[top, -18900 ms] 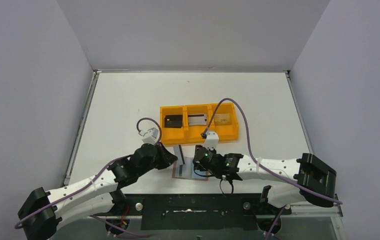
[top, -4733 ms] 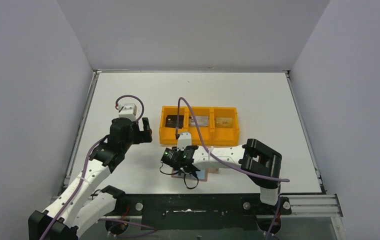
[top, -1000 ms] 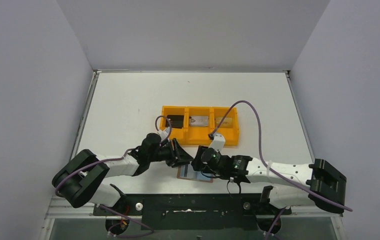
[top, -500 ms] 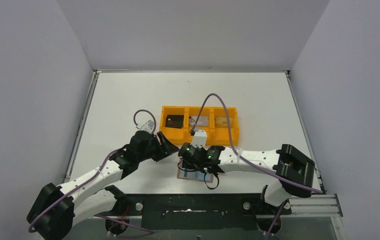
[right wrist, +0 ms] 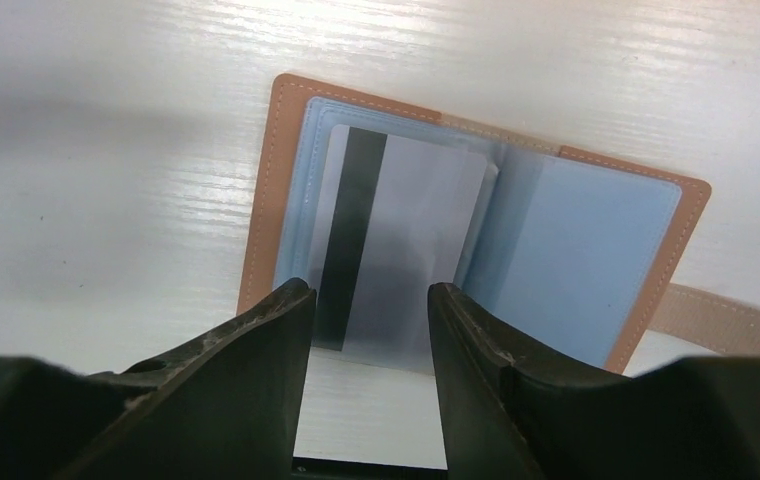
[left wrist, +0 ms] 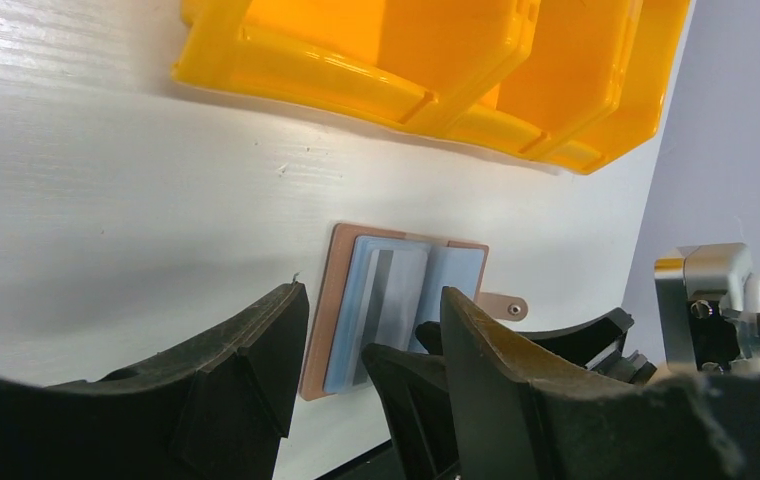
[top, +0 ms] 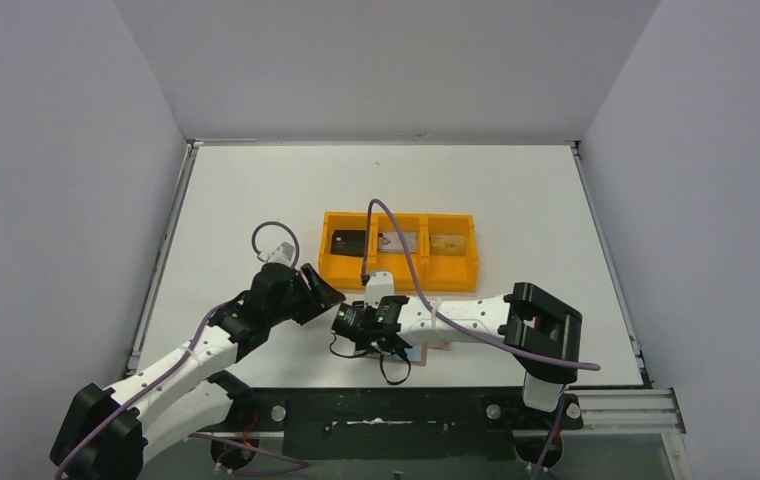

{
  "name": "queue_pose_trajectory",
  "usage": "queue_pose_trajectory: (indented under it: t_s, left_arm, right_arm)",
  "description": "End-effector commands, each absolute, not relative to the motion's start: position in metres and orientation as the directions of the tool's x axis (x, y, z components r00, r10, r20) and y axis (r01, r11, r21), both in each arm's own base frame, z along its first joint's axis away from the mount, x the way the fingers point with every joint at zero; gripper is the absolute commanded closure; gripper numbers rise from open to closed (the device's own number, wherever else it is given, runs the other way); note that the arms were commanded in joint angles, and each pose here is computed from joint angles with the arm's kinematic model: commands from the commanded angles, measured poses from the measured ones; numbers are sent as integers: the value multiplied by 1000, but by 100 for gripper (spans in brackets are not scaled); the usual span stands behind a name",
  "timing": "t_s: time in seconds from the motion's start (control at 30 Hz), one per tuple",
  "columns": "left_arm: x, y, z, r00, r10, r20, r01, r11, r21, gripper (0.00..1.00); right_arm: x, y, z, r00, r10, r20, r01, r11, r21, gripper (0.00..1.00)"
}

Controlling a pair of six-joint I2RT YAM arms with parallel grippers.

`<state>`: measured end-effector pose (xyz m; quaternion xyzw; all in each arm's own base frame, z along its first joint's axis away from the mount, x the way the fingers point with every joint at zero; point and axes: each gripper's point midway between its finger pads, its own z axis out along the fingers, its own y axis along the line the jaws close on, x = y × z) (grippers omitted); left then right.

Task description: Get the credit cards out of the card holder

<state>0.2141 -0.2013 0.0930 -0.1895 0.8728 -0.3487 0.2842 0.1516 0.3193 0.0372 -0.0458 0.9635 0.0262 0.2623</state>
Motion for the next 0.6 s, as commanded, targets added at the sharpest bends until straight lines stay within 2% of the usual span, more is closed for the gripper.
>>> queue_pose_trajectory:
  t_s: [0.0, 0.2, 0.43, 0.57]
  left_arm:
    - [219, -206, 101, -765, -515, -386, -87, 677, -731, 50]
    - [218, -207, 99, -769, -513, -381, -84, 672, -736, 52]
    - [217, -206, 98, -769, -515, -380, -83, 669, -739, 53]
    - [217, -207, 98, -768, -516, -379, -83, 667, -740, 53]
  right_arm:
    - [161, 313, 51, -827, -24, -562, -63, 997, 51, 53]
    - [159, 329, 34, -852, -25, -523, -111, 985, 135, 56]
    - [159, 316, 20, -858, -78, -507, -86, 996, -8, 73]
    - [163, 314, 26, -849, -69, -524, -83, 997, 3, 84]
